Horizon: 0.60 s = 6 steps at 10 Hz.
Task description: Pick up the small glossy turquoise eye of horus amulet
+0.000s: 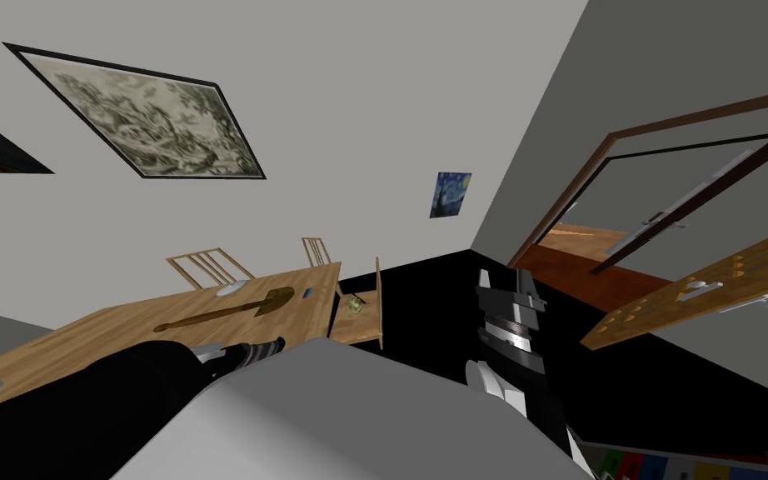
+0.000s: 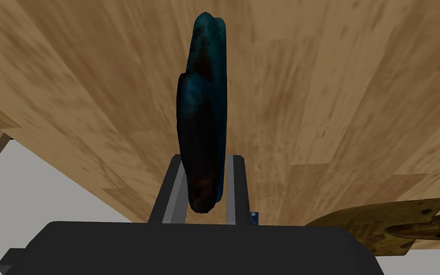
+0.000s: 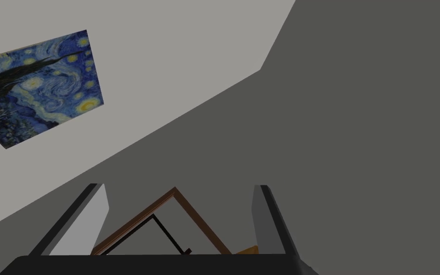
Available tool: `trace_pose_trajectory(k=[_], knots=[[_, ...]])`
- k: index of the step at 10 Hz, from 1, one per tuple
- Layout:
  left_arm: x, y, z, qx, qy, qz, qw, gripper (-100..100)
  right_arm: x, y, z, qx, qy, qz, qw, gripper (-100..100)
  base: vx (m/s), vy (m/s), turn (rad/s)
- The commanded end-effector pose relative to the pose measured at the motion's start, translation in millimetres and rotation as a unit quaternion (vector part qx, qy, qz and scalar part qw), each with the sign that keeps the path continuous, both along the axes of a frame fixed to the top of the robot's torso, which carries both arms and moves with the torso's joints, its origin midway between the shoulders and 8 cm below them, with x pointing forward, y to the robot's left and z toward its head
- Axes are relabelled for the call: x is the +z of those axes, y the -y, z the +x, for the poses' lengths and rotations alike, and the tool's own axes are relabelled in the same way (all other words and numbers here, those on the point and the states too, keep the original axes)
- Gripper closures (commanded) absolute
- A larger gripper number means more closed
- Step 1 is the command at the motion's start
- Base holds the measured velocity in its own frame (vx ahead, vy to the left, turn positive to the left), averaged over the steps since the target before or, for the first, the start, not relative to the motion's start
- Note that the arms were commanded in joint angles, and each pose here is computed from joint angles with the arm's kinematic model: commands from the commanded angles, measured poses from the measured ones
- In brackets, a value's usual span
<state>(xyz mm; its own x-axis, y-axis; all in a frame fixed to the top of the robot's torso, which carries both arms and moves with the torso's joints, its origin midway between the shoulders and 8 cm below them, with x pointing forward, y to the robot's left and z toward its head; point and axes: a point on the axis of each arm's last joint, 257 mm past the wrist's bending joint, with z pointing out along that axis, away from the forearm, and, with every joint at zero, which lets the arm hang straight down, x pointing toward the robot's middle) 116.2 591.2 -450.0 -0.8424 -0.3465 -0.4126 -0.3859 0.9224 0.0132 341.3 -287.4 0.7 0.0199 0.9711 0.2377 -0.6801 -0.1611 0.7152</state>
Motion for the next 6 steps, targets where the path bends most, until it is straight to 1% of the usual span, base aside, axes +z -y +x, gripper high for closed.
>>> trace_pose_trajectory(k=[1, 2, 4, 5, 6], knots=[[0.0, 0.0, 0.0, 0.0, 0.0, 0.0, 1.0, 0, 0.0, 0.0, 0.0, 0.0, 0.0, 0.0, 1.0, 0, 0.0, 0.0, 0.0], [7.6, -1.4, 4.4, -0.004, -0.001, 0.0, 1.0, 100, 0.0, 0.0, 0.0, 0.0, 0.0, 0.0, 1.0, 0, -0.009, -0.013, 0.082], [15.6, -1.6, 8.2, -0.008, -0.002, -0.001, 1.0, 100, 0.0, 0.0, 0.0, 0.0, 0.0, 0.0, 1.0, 0, -0.017, -0.025, 0.065], [13.1, -1.5, 7.2, -0.007, -0.002, 0.0, 1.0, 100, 0.0, 0.0, 0.0, 0.0, 0.0, 0.0, 1.0, 0, -0.007, -0.011, 0.011], [13.5, -1.7, 7.4, -0.007, -0.002, 0.001, 1.0, 0, 0.0, 0.0, 0.0, 0.0, 0.0, 0.0, 1.0, 0, 0.0, 0.0, 0.0]])
